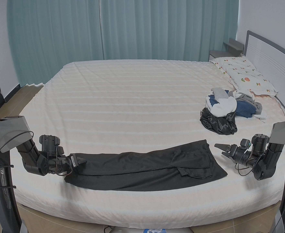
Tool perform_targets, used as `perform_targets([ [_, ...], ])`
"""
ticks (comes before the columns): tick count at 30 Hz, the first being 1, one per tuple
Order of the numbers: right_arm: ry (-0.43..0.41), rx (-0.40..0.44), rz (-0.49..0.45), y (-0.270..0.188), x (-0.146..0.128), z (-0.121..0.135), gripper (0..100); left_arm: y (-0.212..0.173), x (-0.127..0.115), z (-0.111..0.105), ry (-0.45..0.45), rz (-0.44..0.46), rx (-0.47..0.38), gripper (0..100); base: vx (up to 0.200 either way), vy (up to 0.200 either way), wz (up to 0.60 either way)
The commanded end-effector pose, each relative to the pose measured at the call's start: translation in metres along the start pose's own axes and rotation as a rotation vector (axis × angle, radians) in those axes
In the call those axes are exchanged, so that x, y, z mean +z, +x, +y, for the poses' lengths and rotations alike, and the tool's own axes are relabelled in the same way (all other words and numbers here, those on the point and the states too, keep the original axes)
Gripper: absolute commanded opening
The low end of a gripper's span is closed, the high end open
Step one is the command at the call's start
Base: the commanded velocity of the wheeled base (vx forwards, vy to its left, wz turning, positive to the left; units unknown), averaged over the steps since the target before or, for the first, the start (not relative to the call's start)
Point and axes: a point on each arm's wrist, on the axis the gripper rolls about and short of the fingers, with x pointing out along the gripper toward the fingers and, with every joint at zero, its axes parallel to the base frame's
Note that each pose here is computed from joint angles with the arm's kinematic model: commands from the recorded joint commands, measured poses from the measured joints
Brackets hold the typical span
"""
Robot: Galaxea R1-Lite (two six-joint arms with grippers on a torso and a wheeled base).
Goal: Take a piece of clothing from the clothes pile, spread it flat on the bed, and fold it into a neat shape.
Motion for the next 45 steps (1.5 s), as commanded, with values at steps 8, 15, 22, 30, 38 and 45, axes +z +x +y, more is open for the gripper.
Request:
perform_targets([
  [8, 0.002, 0.0, 0.0, 0.0, 0.0, 0.0, 100, -0.016, -0.001, -0.003, 0.031, -0.036, -0.011, 0, 0.0, 0.0, 0.0],
  [15, 0.002, 0.0, 0.0, 0.0, 0.0, 0.0, 100, -0.023, 0.006, -0.002, 0.029, -0.06, -0.01, 0, 0.0, 0.0, 0.0],
  [22, 0.01, 0.0, 0.003, 0.0, 0.0, -0.001, 100, -0.029, 0.013, 0.006, 0.013, -0.083, 0.005, 0, 0.0, 0.0, 0.0],
  [30, 0.011, -0.001, 0.005, 0.001, -0.001, -0.002, 100, -0.032, 0.018, 0.016, -0.008, -0.091, -0.016, 0, 0.0, 0.0, 0.0],
  [38, 0.01, 0.0, 0.003, 0.001, -0.001, -0.001, 100, -0.033, 0.022, 0.023, -0.023, -0.1, -0.011, 0, -0.075, 0.0, 0.0],
  [45, 0.01, 0.0, 0.003, 0.001, -0.001, -0.001, 100, -0.031, 0.022, 0.023, -0.026, -0.1, -0.013, 0, 0.0, 0.0, 0.0],
])
